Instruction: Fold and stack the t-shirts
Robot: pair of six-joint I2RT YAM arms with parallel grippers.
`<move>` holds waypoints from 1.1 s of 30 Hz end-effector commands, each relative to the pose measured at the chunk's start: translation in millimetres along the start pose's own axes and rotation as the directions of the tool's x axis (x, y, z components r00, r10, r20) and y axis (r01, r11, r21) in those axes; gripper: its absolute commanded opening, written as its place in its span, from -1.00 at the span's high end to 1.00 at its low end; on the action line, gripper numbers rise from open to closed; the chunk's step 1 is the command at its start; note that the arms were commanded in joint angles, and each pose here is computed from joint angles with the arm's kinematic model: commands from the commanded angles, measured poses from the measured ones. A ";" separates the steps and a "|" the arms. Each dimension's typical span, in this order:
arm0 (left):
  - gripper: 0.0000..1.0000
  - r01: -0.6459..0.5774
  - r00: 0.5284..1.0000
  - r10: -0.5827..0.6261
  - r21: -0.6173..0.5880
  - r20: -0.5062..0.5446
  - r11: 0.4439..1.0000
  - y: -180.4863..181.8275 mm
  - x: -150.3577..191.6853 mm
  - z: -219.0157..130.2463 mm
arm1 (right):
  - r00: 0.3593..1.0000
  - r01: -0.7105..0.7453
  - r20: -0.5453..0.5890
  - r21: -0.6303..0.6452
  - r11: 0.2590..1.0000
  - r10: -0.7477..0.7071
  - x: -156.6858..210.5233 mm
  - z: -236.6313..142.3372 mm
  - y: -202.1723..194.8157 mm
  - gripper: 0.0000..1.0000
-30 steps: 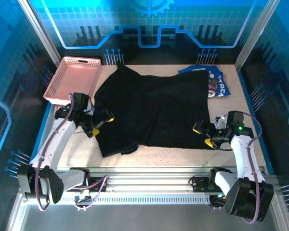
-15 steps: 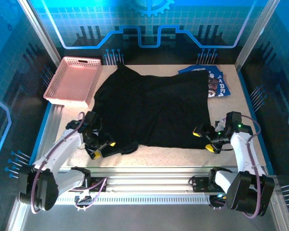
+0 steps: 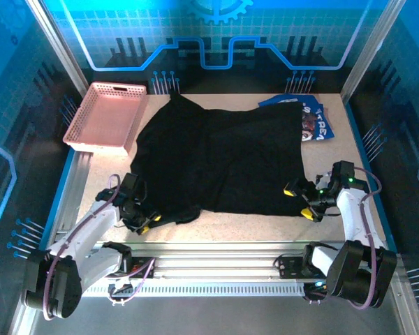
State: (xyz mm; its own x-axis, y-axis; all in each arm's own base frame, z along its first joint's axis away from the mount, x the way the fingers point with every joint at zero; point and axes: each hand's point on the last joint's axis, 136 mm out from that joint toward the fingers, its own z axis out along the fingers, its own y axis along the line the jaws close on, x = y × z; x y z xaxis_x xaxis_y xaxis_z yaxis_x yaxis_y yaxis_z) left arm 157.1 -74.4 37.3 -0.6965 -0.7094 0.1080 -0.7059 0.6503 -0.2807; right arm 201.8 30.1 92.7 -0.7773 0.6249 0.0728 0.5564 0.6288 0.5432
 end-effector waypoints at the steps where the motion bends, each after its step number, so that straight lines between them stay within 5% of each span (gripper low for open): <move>1: 0.26 0.025 0.999 -0.028 0.113 0.018 0.993 -22.8 -7.5 10.3 | 0.999 -0.037 0.005 0.037 0.999 0.037 -3.4 1.7 -10.7 -0.93; 8: 1.00 -0.002 1.000 -0.002 0.163 0.025 0.987 -36.5 -9.9 8.2 | 0.997 -0.067 0.042 0.086 0.994 0.064 -14.4 3.6 -21.4 -0.90; 16: 1.00 -0.008 0.995 -0.009 0.163 0.099 0.987 -28.6 -7.1 -34.5 | 0.992 -0.119 0.057 0.163 0.979 0.111 -16.9 10.2 -40.5 -0.76; 24: 1.00 0.043 0.989 -0.049 0.048 0.140 0.998 -2.5 -12.5 -43.8 | 0.992 -0.126 0.040 0.200 0.972 0.120 -23.2 22.2 -51.2 -0.35; 27: 1.00 0.067 0.986 -0.085 0.121 0.146 0.990 -19.0 -25.4 -34.1 | 0.992 -0.126 0.031 0.200 0.972 0.122 -22.6 27.7 -53.1 -0.17; 33: 1.00 0.042 0.986 -0.071 0.188 0.151 0.981 -56.8 -49.2 -26.6 | 0.995 -0.100 0.011 0.192 0.976 0.100 -22.9 36.8 -47.6 -0.16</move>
State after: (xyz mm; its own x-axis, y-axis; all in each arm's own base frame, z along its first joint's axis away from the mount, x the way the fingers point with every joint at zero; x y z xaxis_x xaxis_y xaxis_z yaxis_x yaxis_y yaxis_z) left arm 201.6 -64.7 61.9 -0.6170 -0.7869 0.0102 -0.7304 0.5678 -0.3795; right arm 202.0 -0.8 37.8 -0.7062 0.6982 0.1174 0.6854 0.6327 0.3604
